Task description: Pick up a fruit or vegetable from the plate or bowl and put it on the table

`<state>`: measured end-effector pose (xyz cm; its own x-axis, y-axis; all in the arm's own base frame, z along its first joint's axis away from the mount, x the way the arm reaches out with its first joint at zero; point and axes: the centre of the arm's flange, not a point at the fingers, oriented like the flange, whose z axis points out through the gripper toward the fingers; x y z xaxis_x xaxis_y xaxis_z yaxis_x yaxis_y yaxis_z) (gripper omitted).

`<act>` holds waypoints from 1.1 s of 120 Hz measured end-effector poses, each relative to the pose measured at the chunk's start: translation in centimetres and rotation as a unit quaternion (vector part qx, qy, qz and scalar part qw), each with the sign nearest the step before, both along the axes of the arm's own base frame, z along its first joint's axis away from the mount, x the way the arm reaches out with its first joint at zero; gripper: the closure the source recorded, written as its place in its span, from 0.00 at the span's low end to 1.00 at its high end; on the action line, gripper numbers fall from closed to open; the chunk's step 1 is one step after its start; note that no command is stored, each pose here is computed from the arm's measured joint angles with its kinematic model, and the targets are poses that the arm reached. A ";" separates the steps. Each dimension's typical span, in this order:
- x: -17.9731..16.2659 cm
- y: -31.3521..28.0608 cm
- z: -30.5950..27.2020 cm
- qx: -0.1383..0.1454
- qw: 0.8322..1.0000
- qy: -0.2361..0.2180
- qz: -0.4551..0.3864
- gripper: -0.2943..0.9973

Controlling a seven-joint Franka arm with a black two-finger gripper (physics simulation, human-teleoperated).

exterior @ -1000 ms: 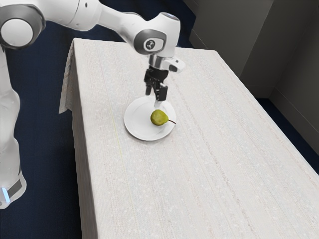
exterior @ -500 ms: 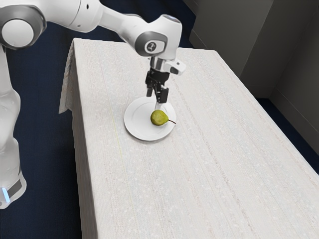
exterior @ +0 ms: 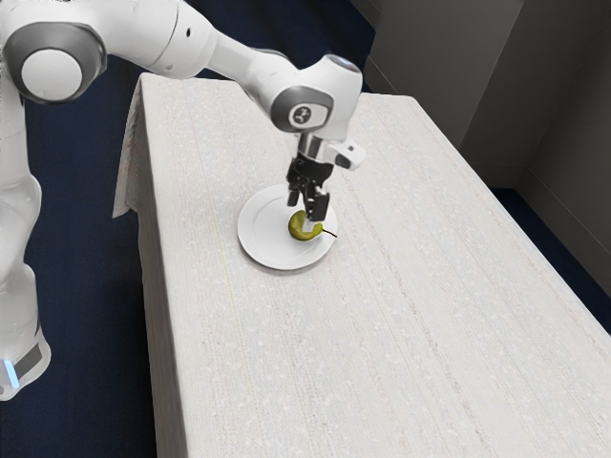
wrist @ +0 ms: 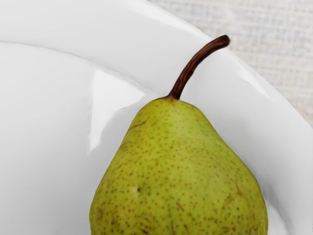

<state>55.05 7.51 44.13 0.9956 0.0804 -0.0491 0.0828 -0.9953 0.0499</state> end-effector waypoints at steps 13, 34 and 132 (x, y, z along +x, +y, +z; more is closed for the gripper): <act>0.3 -0.2 -0.8 0.000 1.000 0.004 0.000 0.23; 0.4 0.6 -1.3 -0.002 1.000 0.002 0.010 0.32; 12.7 -5.5 9.0 0.056 0.986 -0.137 -0.079 0.47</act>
